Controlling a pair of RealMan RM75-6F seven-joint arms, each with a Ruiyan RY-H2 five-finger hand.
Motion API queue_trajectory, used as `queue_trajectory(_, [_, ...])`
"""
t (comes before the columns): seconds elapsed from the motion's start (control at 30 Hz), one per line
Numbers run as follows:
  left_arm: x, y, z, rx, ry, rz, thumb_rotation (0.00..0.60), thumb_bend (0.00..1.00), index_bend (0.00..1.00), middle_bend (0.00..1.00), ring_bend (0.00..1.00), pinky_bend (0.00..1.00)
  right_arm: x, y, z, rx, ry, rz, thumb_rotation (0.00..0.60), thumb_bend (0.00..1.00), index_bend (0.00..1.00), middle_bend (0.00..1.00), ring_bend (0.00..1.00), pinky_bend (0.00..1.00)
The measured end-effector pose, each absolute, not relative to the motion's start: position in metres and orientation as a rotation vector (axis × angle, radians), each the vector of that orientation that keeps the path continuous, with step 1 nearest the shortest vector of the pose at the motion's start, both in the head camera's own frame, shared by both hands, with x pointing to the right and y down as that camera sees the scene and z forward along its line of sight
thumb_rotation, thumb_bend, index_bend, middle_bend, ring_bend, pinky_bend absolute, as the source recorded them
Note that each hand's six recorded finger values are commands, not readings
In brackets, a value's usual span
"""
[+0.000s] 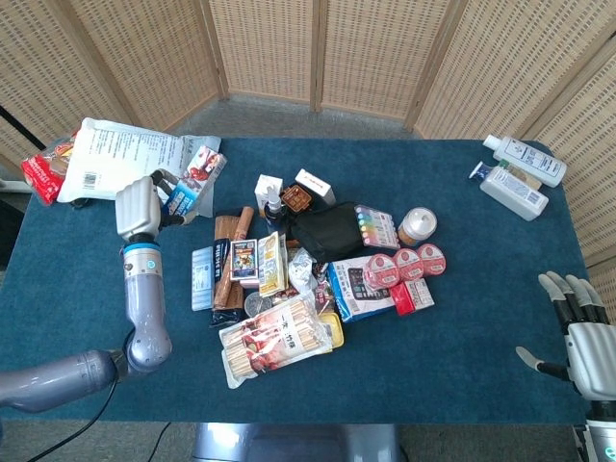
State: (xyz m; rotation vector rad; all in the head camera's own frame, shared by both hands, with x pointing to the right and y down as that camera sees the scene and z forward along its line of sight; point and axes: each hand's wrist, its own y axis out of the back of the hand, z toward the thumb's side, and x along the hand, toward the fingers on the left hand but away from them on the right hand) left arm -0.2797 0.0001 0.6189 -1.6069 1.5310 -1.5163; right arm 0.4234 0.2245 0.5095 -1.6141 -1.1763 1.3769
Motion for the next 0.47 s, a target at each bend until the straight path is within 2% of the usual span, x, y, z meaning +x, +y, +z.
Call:
queue_trajectory(0.27, [-0.286, -0.015, 0.564, -1.546, 1.579, -1.428, 0.600, 0.16, 0.77, 0.77, 0.73, 0.77, 0.421, 0.225, 0.509, -1.615, -1.170, 1.377, 0.600, 0.00, 0.00, 0.00, 0.00, 0.00])
queue_trajectory(0.47, [-0.286, -0.020, 0.543, -1.522, 1.592, -1.402, 0.600, 0.16, 0.77, 0.77, 0.74, 0.77, 0.421, 0.225, 0.509, -1.613, -1.169, 1.378, 0.600, 0.00, 0.00, 0.00, 0.00, 0.00])
